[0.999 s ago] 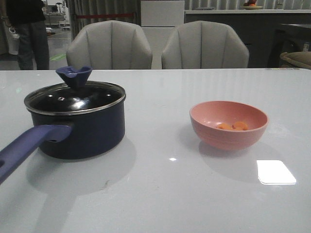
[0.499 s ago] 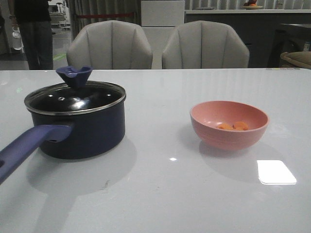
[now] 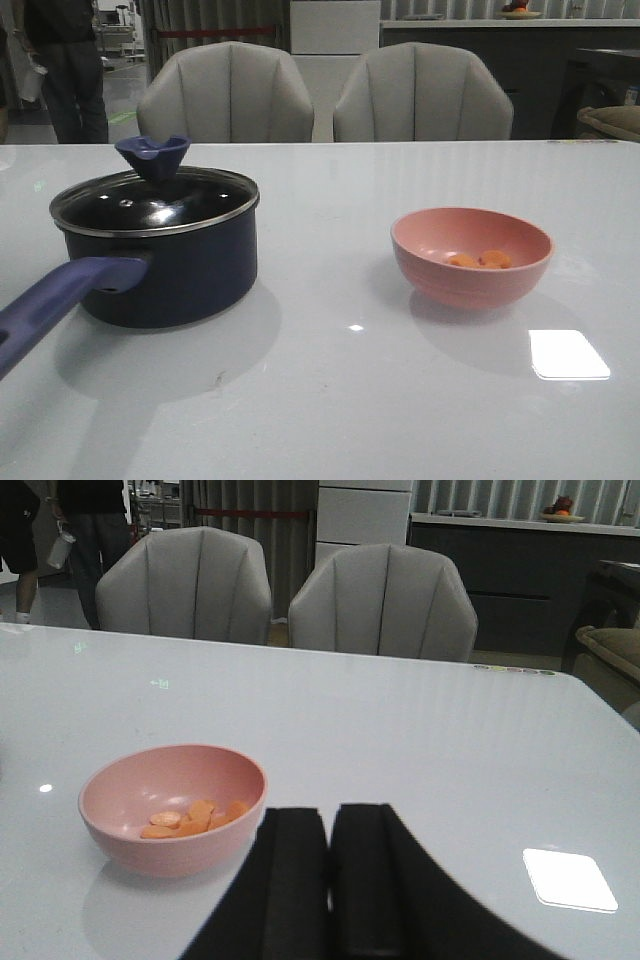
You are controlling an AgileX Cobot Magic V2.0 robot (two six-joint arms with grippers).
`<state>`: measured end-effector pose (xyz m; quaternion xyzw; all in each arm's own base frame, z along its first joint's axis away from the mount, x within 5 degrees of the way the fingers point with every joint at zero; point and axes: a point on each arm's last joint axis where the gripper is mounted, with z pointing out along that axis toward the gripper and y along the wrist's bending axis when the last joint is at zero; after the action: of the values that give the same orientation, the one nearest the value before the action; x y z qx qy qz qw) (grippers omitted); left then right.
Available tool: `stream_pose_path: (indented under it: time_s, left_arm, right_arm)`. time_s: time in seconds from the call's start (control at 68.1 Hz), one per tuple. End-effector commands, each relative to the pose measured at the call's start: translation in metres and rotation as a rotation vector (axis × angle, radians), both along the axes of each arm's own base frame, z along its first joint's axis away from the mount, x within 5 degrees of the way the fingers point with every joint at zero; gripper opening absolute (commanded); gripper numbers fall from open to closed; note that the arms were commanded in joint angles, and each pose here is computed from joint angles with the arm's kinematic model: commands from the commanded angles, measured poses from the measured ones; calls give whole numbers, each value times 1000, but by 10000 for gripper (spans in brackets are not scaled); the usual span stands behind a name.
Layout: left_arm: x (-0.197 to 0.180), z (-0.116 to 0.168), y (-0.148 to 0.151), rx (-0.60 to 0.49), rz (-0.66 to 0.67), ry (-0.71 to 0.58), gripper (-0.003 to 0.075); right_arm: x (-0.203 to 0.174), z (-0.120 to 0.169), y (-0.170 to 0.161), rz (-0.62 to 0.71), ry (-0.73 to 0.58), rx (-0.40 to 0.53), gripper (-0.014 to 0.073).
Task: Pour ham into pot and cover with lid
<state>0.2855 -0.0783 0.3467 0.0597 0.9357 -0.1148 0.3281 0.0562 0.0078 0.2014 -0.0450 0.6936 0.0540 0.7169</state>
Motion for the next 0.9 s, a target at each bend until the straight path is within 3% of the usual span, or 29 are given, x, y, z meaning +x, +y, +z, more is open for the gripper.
stream_pose_path:
  time_s: [0.0, 0.235, 0.382, 0.881]
  left_arm:
    - [15, 14, -12, -42, 9, -36, 645]
    - [45, 8, -37, -13, -19, 39, 645]
    - [59, 2, -49, 74, 0, 72, 645]
    - [90, -15, -61, 103, 50, 190, 645]
  right_arm:
    - [-3, 10, 0, -2, -112, -3, 151]
    - [-3, 10, 0, -2, -112, -3, 151]
    - [-3, 10, 0, -2, -112, -3, 151]
    - [-3, 10, 0, -2, -112, -3, 151]
